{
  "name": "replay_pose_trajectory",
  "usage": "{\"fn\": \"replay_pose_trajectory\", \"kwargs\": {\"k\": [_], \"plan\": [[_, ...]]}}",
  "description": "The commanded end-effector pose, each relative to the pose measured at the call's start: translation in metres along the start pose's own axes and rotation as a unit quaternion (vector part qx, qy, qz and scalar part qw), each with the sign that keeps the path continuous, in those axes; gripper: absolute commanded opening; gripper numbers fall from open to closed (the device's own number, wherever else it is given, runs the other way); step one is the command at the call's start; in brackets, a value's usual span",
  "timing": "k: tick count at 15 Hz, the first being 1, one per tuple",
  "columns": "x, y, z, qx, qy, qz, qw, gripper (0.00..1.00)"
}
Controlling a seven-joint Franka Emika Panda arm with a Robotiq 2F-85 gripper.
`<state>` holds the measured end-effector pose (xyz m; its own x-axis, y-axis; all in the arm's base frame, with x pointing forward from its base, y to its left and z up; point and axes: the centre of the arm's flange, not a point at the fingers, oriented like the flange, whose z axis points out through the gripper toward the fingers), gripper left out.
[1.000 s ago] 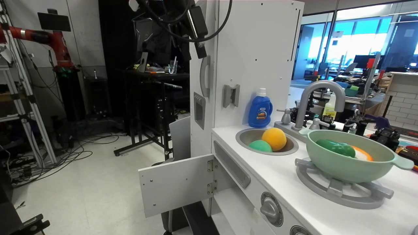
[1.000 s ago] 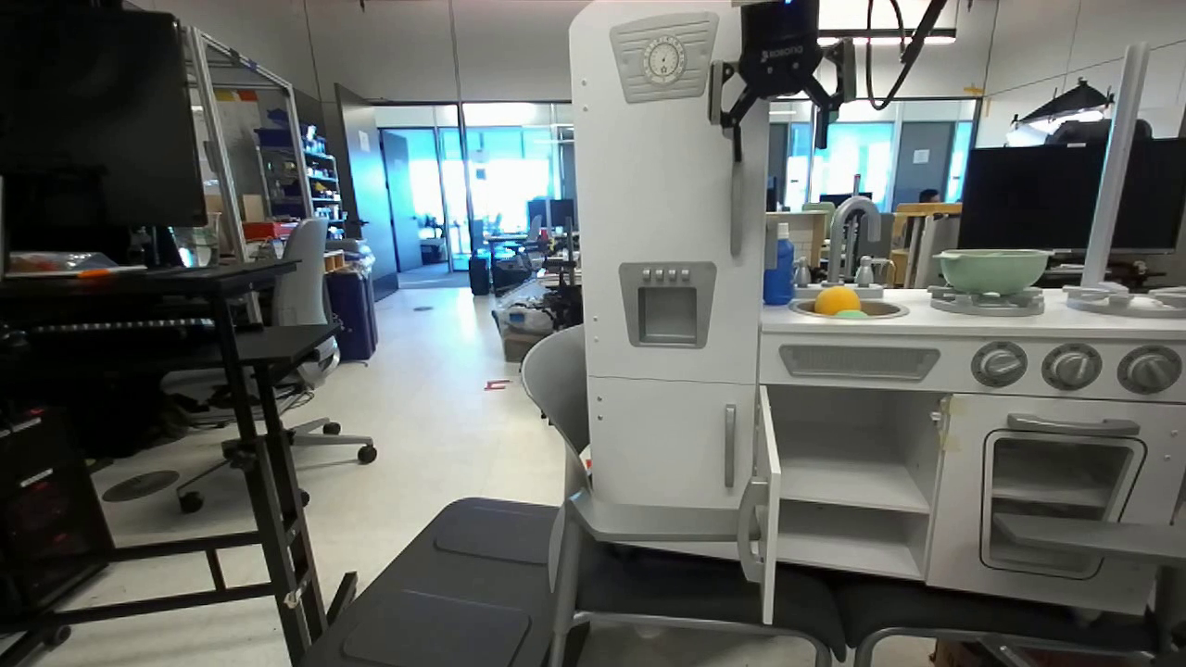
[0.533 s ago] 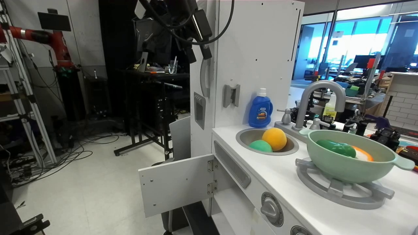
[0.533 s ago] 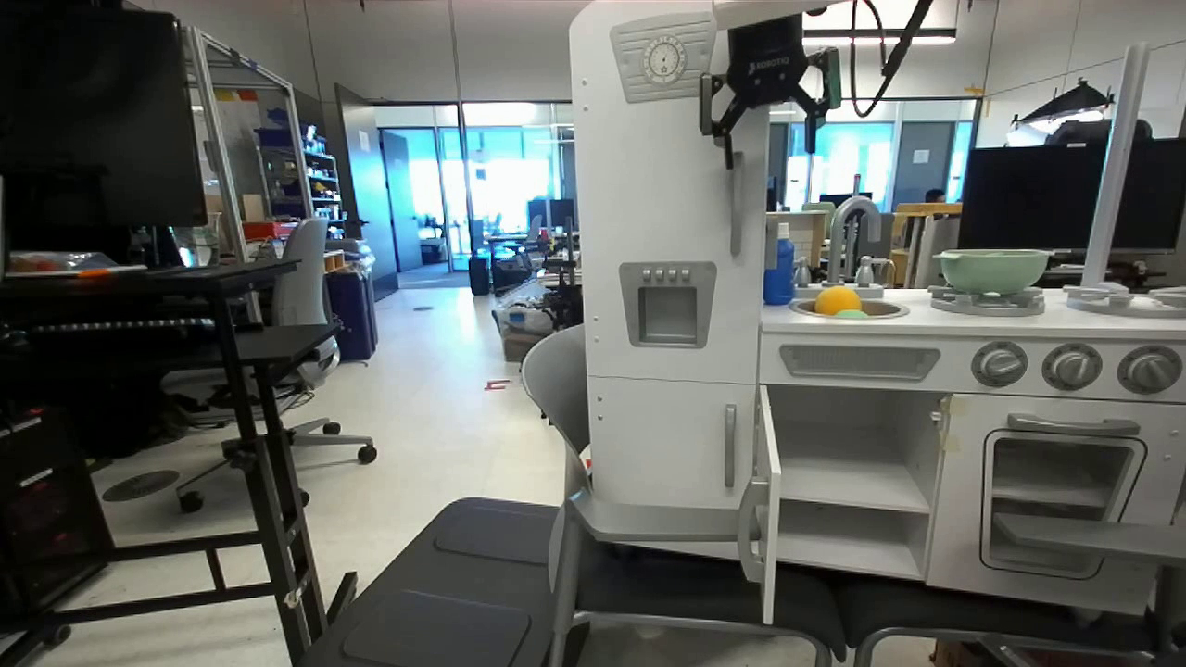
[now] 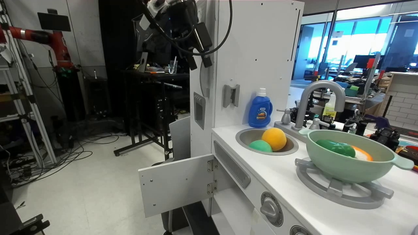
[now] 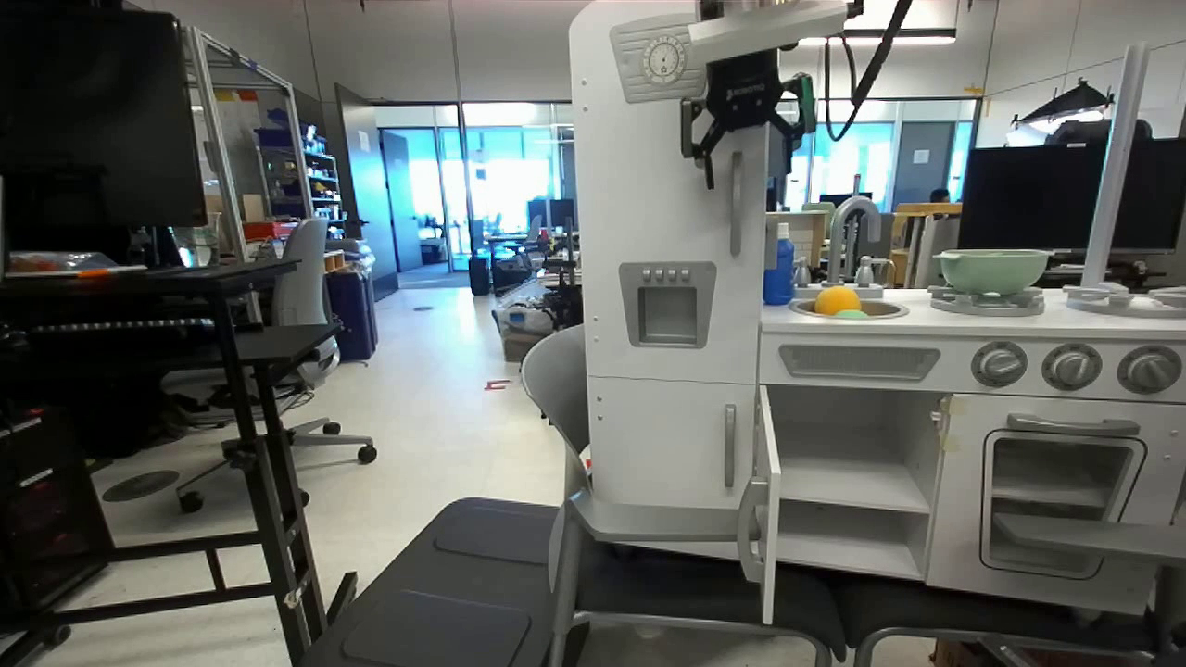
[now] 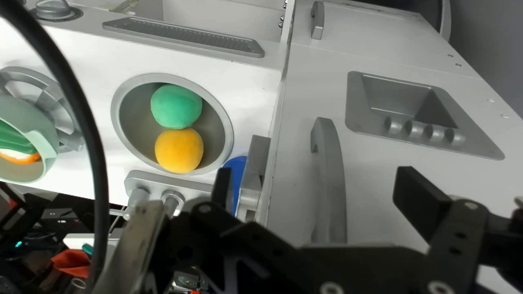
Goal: Open the cupboard and put the yellow and green objects inside.
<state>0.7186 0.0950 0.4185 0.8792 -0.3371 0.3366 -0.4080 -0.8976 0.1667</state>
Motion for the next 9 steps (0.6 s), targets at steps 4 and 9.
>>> {"fn": "replay_pose_trajectory", "kwargs": {"k": [4, 9], "plan": [[0.0122, -0.0059, 0.0049, -0.004, 0.024, 0.007, 0.9997, 0.83], [0.0139, -0.0068, 0.0069, -0.001, 0.037, 0.006, 0.9993, 0.42]]}}
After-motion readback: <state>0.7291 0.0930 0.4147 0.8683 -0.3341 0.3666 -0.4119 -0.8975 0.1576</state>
